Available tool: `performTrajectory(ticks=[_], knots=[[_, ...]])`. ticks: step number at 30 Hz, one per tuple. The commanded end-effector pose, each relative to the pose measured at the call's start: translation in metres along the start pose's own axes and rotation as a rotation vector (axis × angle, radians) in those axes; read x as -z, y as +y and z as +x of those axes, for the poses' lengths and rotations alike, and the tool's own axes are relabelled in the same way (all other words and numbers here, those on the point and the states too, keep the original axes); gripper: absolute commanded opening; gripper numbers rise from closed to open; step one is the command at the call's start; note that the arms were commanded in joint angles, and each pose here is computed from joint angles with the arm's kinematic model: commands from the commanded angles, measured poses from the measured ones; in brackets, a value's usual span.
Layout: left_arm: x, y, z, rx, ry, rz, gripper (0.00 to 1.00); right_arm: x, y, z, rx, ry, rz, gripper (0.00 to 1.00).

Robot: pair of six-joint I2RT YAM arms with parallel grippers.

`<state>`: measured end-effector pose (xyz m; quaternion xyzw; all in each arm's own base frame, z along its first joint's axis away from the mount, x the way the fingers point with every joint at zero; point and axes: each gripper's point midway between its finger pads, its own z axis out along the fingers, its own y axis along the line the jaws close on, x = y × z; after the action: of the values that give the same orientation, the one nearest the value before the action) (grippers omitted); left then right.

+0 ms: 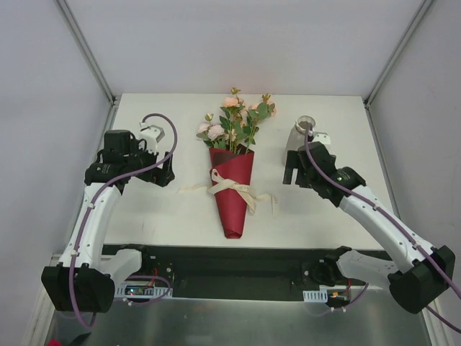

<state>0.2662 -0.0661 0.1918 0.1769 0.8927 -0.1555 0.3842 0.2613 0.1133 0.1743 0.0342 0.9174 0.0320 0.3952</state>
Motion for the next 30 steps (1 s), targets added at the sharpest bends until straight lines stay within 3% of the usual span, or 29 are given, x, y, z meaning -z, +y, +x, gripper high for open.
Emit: performTrajectory(ticks=[1, 7, 9, 11, 14, 19, 23, 30], knots=[[0.004, -0.015, -0.006, -0.013, -0.004, 0.058, 0.99, -0.001, -0.002, 0.002, -0.003, 0.066, 0.066, 0.96], [0.000, -0.024, -0.003, -0.024, 0.012, 0.091, 0.99, -0.015, 0.009, 0.019, -0.086, 0.092, 0.019, 0.99], [-0.003, -0.026, -0.001, -0.025, 0.026, 0.101, 0.99, -0.013, 0.015, 0.022, -0.079, 0.083, -0.025, 0.88], [-0.009, -0.035, 0.002, -0.049, 0.048, 0.129, 0.99, -0.015, 0.016, 0.025, -0.049, 0.083, -0.016, 0.84], [-0.020, -0.047, 0.008, -0.089, 0.094, 0.155, 0.99, -0.017, 0.014, 0.029, 0.002, 0.102, 0.049, 0.85], [-0.038, -0.066, 0.018, -0.137, 0.159, 0.220, 0.99, -0.028, 0.027, 0.039, 0.019, 0.070, 0.008, 0.86], [-0.056, -0.089, 0.030, -0.269, 0.216, 0.292, 0.99, -0.036, 0.026, 0.062, 0.075, 0.055, -0.011, 0.86], [-0.091, -0.123, 0.028, -0.381, 0.238, 0.389, 0.99, -0.028, 0.013, 0.075, 0.094, 0.015, -0.003, 0.86]])
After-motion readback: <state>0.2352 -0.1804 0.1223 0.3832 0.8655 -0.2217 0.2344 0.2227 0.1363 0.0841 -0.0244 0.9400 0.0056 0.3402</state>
